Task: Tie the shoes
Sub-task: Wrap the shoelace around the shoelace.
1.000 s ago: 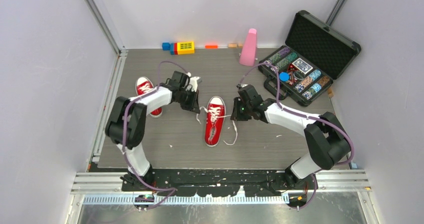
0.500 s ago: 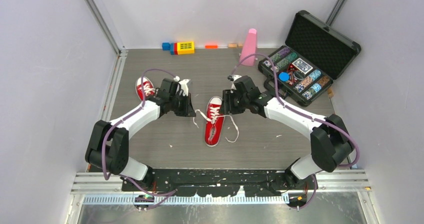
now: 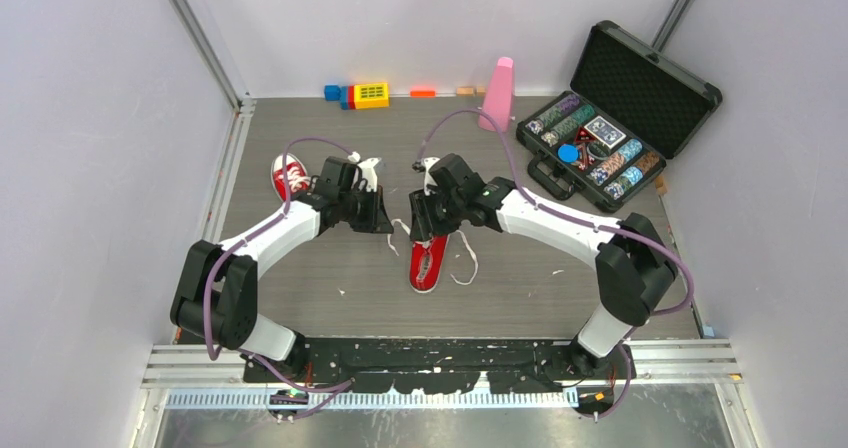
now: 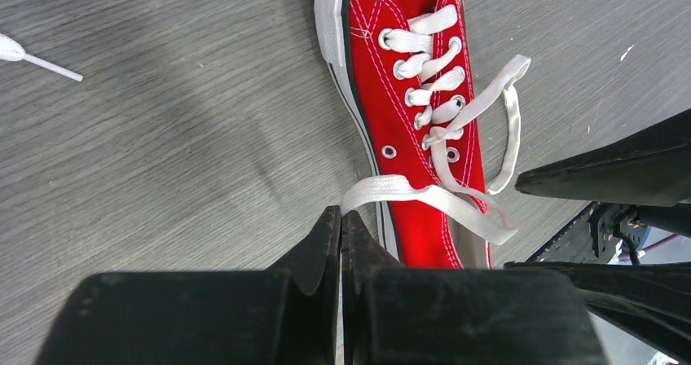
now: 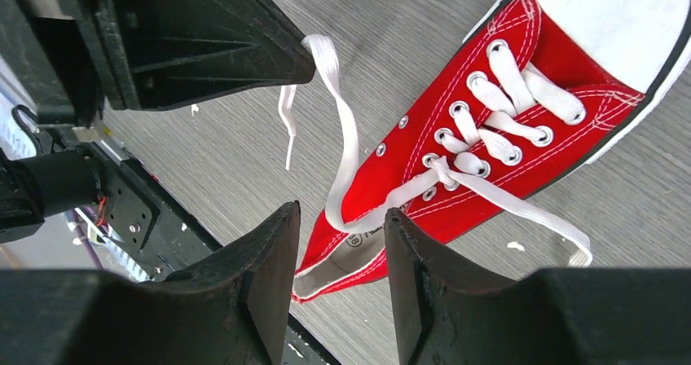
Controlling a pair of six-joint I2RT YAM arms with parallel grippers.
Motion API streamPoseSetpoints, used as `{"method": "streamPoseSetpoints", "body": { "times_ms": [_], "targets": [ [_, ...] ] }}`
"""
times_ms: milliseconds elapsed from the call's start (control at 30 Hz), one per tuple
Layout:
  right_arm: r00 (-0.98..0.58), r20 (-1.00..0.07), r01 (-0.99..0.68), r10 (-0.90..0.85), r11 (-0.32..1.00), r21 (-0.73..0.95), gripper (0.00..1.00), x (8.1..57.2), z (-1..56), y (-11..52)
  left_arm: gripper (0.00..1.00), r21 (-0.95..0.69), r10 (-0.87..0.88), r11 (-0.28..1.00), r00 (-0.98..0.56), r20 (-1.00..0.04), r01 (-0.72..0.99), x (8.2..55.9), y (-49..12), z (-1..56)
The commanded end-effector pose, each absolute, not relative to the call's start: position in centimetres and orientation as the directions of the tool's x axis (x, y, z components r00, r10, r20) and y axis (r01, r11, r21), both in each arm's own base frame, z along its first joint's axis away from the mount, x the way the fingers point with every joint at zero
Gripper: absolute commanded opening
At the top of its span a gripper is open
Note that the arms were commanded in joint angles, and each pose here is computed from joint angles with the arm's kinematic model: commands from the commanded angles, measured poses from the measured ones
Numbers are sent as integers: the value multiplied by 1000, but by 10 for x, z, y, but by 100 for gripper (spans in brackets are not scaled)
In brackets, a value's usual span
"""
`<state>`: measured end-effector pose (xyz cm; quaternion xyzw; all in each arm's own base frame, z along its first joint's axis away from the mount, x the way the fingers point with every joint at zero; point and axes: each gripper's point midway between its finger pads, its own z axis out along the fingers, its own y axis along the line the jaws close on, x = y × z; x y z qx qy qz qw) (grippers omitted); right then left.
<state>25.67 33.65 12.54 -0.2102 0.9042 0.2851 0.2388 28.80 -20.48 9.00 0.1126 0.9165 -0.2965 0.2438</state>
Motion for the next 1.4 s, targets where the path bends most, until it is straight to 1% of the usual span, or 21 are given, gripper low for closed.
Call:
{"method": "streamPoseSetpoints", "body": {
  "times_ms": [0, 200, 267, 367, 433, 500, 567, 667, 700, 767, 1033, 1067, 1133, 1200, 1267, 1367],
  "targets": [
    [-781, -555, -541, -287, 755, 371, 48, 259, 130, 340, 0, -500, 47, 774, -823, -567, 389, 296, -210, 108],
    [-794, -531, -512, -296, 797, 321, 48, 257, 119, 337, 0, -504, 45, 771, -824, -565, 388, 296, -211, 109],
    [-793, -529, -516, -302, 795, 320, 45, 256, 117, 338, 0, -507, 45, 770, -826, -562, 387, 296, -211, 108],
    [-792, -531, -517, -301, 794, 320, 34, 257, 118, 342, 0, -508, 44, 770, -826, -561, 386, 295, -211, 108],
    [-792, -531, -518, -301, 792, 323, 22, 258, 118, 344, 0, -509, 43, 769, -827, -561, 385, 295, -211, 108],
    [-793, -531, -520, -299, 786, 334, 11, 257, 122, 346, 0, -510, 40, 773, -831, -555, 378, 293, -210, 107],
    [-793, -536, -519, -291, 784, 342, 6, 257, 127, 347, 0, -507, 35, 784, -842, -539, 358, 290, -207, 101],
    [-792, -542, -517, -281, 782, 349, 4, 257, 135, 347, 0, -499, 23, 810, -866, -499, 309, 284, -200, 88],
    [-791, -545, -516, -277, 780, 354, 1, 257, 138, 348, 0, -504, 16, 812, -873, -487, 296, 281, -200, 83],
    [-794, -544, -517, -272, 774, 367, 0, 256, 142, 351, 0, -529, 5, 800, -884, -467, 283, 274, -202, 74],
    [-806, -547, -480, -227, 792, 378, 0, 263, 149, 355, 0, -530, 5, 796, -880, -474, 291, 249, -209, 58],
    [-807, -546, -476, -225, 794, 377, 0, 264, 148, 355, 4, -523, 18, 795, -875, -485, 306, 246, -213, 58],
    [-815, -535, -465, -221, 801, 377, 0, 265, 146, 356, 18, -502, 22, 806, -863, -504, 313, 244, -214, 57],
    [-825, -521, -455, -221, 806, 379, 0, 265, 142, 356, 42, -484, 12, 811, -838, -546, 327, 245, -213, 62],
    [-832, -511, -446, -217, 809, 382, 0, 264, 139, 356, 58, -454, 0, 820, -794, -609, 349, 246, -210, 71],
    [-840, -498, -437, -216, 812, 386, 0, 263, 138, 355, 76, -418, -16, 820, -714, -700, 391, 250, -205, 88]
  ]
}}
